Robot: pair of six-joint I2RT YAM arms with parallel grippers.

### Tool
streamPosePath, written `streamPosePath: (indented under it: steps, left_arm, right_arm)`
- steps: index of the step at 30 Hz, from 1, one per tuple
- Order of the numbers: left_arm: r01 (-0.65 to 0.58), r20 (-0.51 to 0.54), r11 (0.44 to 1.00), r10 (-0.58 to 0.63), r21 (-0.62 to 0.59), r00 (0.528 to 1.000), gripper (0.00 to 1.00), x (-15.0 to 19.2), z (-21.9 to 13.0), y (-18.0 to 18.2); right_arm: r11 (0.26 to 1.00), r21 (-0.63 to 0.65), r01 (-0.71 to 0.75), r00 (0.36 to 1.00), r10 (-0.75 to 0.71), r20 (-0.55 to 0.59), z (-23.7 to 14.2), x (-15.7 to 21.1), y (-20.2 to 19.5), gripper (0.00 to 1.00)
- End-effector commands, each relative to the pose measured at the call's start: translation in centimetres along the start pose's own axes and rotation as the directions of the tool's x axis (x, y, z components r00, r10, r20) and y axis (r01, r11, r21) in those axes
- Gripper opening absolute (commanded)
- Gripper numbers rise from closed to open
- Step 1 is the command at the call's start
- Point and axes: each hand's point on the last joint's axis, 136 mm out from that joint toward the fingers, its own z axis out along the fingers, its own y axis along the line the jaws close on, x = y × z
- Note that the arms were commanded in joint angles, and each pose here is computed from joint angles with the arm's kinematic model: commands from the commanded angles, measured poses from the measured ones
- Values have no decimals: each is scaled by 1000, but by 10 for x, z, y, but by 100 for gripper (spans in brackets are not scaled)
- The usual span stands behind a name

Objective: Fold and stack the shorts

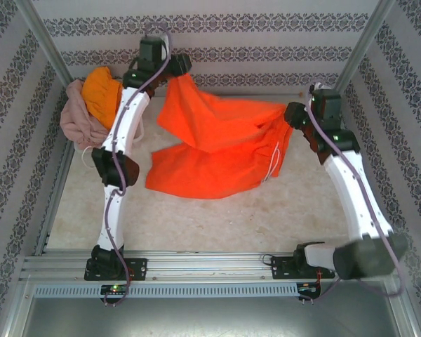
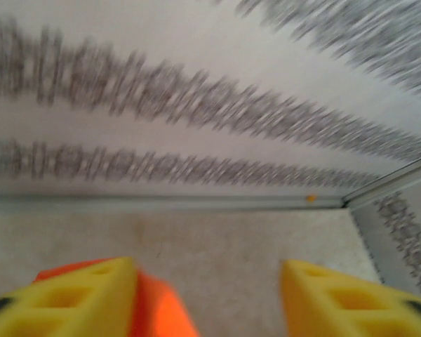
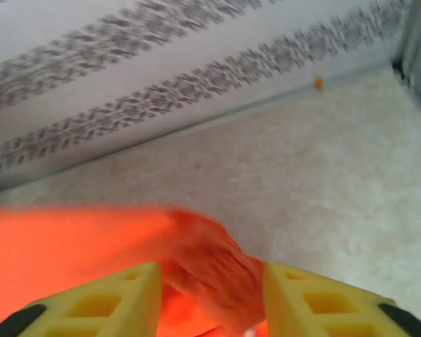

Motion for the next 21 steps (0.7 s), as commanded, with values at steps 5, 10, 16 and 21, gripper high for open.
streamPosePath:
  steps: [5,10,16,21]
  left_arm:
    - [-145,3,984,145,106,989,88,-18,-92,-68]
    - [-121,11,983,121,135,993,98,37,-149,-69]
    - [6,-24,998,-5,55,1000,100,149,-197,-9]
    - [41,-171,992,-60,-117,983,100,237,-206,50]
  right_arm:
    - [978,-138,-154,987,159,25,-8,-12,8,83]
    - [962,-217,-166,985,152,-78,-24,52,13,88]
    - [981,-163,-104,975,68,-212,-18,143,-8,88]
    - [990,-112,-86,951,48,-305,-8,189,-29,89]
